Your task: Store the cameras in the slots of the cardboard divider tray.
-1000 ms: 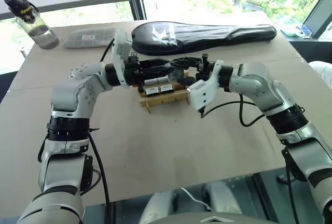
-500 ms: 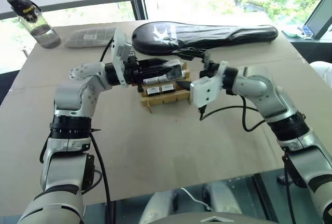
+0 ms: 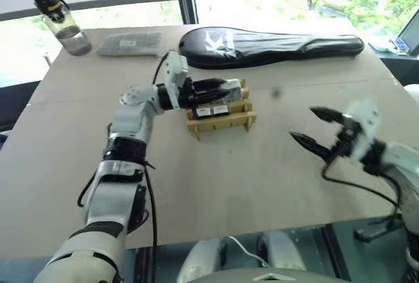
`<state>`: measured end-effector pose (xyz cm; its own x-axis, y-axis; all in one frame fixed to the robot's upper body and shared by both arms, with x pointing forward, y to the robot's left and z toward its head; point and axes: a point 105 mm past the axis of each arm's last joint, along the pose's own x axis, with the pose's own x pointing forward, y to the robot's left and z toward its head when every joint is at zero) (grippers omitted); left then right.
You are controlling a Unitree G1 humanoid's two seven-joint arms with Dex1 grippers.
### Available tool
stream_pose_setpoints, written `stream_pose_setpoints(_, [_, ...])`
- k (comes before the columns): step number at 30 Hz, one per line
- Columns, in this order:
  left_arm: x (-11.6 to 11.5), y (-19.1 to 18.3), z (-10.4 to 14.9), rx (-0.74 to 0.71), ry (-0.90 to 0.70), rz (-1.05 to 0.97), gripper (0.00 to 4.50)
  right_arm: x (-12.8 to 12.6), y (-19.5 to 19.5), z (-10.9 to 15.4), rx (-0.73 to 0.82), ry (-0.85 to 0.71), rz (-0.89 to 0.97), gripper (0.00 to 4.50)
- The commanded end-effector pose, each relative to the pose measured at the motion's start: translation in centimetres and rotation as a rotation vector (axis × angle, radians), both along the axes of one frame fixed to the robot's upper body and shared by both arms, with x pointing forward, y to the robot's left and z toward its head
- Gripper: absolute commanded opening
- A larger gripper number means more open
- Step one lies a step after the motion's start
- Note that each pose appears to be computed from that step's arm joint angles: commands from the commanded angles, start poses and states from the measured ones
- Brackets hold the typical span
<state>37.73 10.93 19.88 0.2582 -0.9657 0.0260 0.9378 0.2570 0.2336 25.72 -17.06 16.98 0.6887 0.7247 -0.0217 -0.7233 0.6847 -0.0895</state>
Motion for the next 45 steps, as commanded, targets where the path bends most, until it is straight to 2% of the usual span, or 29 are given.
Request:
stream_pose_setpoints(1, [0.6,-0.6,-0.2,0.057,-0.067,-0.023,0.72,-2.4,-0.3,1.4,0.045,-0.058,0.031,4.46])
stream_pose_setpoints(5, [1.4,-1.2,-0.9,0.063,-0.063,-0.011,0.72,-4.5,-1.1,-0.2,0.043,-0.009,0.025,4.46])
stream_pose_setpoints(11, [1.6,-2.0,-2.0,0.073,-0.044,-0.022,0.72,-6.3,-1.4,-0.6,0.083,-0.034,0.067,4.46])
stream_pose_setpoints(18, [1.6,-1.7,-2.5,0.094,-0.037,-0.026,0.72,-6.0,-1.0,0.0,0.091,-0.064,0.071,4.46])
stream_pose_setpoints(31, [2.7,-1.4,-1.2,0.122,-0.087,0.047,0.72,-5.8,-0.7,0.4,0.105,-0.077,0.074,4.46])
stream_pose_setpoints(38, [2.6,-1.7,-2.8,0.188,-0.097,0.051,0.72,-5.6,-0.7,0.5,0.109,-0.081,0.072,4.46])
stream_pose_setpoints(45, [2.7,-2.1,-3.0,0.19,-0.094,0.058,0.72,-5.5,-0.7,0.6,0.107,-0.085,0.069,4.46])
